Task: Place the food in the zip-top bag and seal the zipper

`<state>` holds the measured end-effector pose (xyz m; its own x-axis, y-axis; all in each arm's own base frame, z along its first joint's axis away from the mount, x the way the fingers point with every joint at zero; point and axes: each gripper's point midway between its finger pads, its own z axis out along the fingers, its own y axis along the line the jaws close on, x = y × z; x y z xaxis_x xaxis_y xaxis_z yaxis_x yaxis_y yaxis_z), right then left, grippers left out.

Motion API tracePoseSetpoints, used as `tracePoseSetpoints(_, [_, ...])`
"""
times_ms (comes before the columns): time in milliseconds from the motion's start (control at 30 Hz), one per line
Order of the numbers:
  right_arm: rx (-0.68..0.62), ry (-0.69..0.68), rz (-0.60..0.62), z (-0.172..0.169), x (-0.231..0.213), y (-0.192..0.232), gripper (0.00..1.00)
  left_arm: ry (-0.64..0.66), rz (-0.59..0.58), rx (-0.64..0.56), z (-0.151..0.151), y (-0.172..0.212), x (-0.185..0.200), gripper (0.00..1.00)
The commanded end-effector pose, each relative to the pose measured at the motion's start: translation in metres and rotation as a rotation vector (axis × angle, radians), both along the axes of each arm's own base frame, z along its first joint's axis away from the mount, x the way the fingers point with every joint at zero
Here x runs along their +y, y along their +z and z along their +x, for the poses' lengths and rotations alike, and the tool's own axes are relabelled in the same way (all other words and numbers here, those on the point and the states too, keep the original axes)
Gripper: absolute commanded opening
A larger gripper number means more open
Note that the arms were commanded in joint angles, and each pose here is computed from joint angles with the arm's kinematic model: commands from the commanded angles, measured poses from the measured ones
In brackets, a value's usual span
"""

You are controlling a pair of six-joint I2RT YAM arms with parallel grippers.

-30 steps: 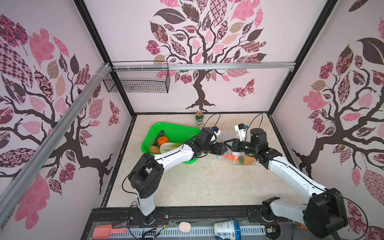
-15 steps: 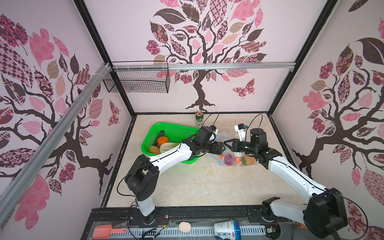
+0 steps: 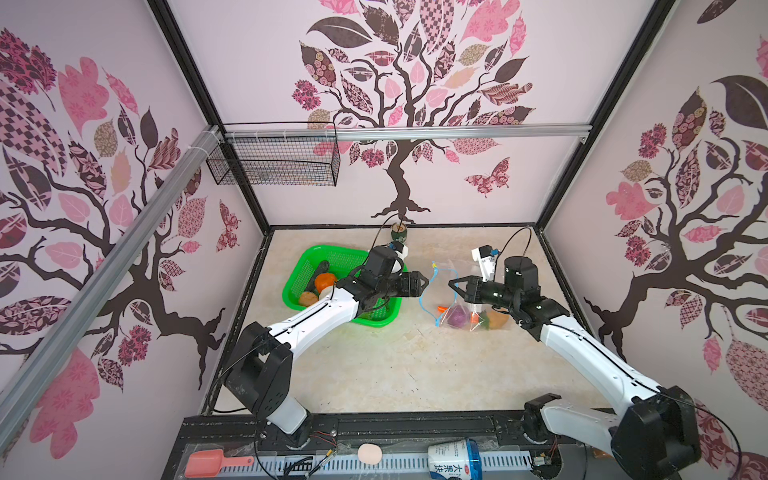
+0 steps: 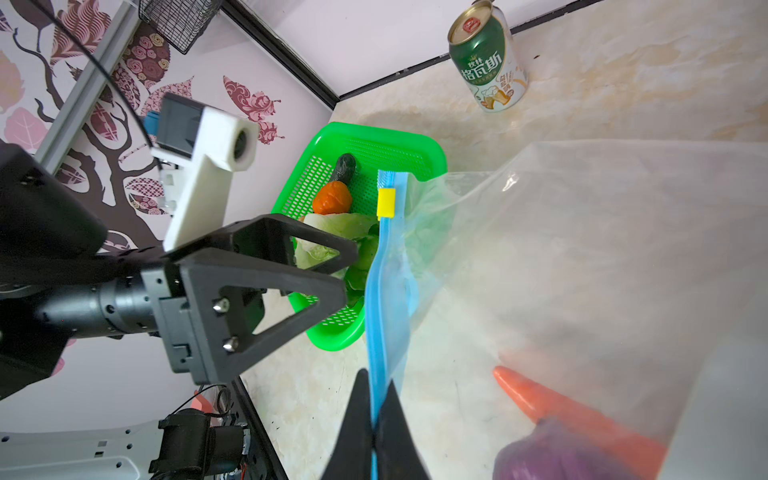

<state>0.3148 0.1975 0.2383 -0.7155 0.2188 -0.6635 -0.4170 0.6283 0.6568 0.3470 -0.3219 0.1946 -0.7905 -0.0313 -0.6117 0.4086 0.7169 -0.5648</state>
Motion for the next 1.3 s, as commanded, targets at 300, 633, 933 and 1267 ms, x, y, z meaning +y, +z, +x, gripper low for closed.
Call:
tracePoseSetpoints(300, [-0.087, 0.002, 0.023, -0.001, 0.001, 0.035, 0.0, -0.125, -0.045, 0.129, -0.018, -0.045, -0.038, 0.51])
tracePoseSetpoints(633, [-0.088, -0.012, 0.009, 0.0, -0.002, 0.032, 0.0, -0.126, -0.023, 0.12, -0.018, -0.045, -0.037, 0.28])
tracePoseSetpoints(933, [-0.085, -0.126, -0.101, 0.012, -0.022, 0.023, 0.0, -0.045, 0.065, 0.046, -0.011, -0.013, -0.016, 0.0])
tracePoseSetpoints(1267, [-0.205, -0.197, -0.082, 0.02, -0.031, 0.084, 0.0, -0.057, -0.069, -0.108, -0.017, 0.087, -0.018, 0.0])
